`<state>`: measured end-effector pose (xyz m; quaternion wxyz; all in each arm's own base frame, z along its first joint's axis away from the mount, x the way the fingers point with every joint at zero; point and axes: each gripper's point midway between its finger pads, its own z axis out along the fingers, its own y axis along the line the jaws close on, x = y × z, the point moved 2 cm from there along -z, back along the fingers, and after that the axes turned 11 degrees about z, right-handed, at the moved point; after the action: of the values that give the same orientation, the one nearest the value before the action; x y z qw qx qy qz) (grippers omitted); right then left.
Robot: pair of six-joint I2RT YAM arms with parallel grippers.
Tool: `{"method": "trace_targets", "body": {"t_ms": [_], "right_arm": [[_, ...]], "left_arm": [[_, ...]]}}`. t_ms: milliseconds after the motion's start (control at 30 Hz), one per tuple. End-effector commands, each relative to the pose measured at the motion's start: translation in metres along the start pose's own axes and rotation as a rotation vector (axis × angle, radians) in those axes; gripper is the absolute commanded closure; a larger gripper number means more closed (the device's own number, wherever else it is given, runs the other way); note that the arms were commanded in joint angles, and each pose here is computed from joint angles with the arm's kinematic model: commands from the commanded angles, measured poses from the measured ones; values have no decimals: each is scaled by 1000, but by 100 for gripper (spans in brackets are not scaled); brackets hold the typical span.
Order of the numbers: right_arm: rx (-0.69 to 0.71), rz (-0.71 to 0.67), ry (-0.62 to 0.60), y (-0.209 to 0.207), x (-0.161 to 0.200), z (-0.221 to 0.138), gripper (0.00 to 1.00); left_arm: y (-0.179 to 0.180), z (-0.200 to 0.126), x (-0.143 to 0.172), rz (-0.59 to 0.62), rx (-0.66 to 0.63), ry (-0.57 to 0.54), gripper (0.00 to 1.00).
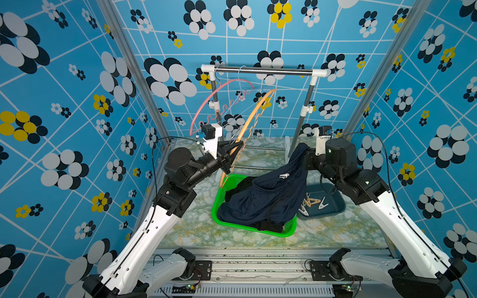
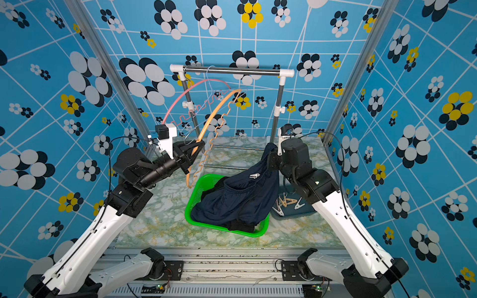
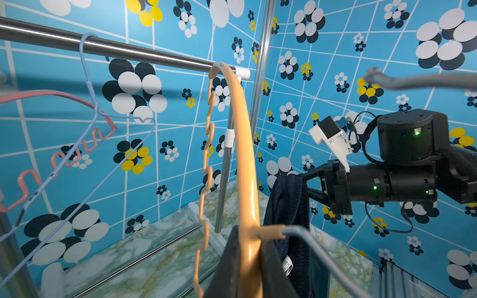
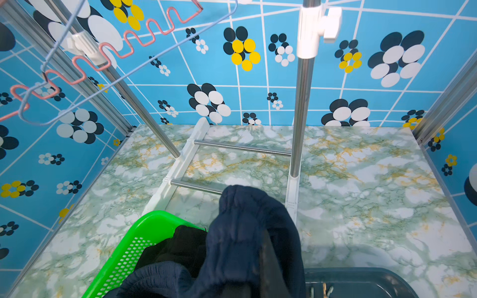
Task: Remove the clothespins securing shorts to the hanger
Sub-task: Place the shorts in the basket.
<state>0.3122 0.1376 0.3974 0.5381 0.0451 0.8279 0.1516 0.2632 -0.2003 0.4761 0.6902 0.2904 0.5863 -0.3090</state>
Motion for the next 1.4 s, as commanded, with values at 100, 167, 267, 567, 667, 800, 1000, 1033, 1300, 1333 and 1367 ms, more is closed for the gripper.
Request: {"method": "trace_targets", "body": {"t_ms": [100, 167, 267, 567, 667, 800, 1000, 1033, 1300, 1333, 1367], "right_arm": [[-181, 9, 3, 32, -8, -3, 100], [-274, 1, 40, 54, 2, -1, 100], [-361, -55, 77, 89, 15, -4, 100], [-652, -134, 171, 178, 51, -33, 100], [-726, -158, 213, 202, 63, -39, 100], [-777, -177, 289, 222, 90, -31, 100], [-760, -153, 375, 230, 123, -4, 100], [-740, -153, 377, 228, 128, 1, 100], [-493, -223, 401, 202, 176, 61, 91], [-471, -231, 410, 199, 183, 68, 90], [-446, -238, 426, 196, 192, 76, 90]], "left_arm": [[15, -18, 3, 46, -102, 13, 100], [17, -24, 3, 60, -130, 18, 100], [20, -34, 0, 83, -171, 31, 100], [21, -68, -12, 153, -278, 45, 100], [20, -75, -14, 158, -293, 39, 100], [19, -80, -16, 157, -300, 25, 100], [21, -87, -16, 170, -334, 29, 100], [20, -89, -17, 171, -335, 29, 100], [20, -92, -11, 160, -341, 39, 100], [20, -92, -10, 158, -340, 40, 100], [20, -92, -9, 156, -341, 43, 100]]}}
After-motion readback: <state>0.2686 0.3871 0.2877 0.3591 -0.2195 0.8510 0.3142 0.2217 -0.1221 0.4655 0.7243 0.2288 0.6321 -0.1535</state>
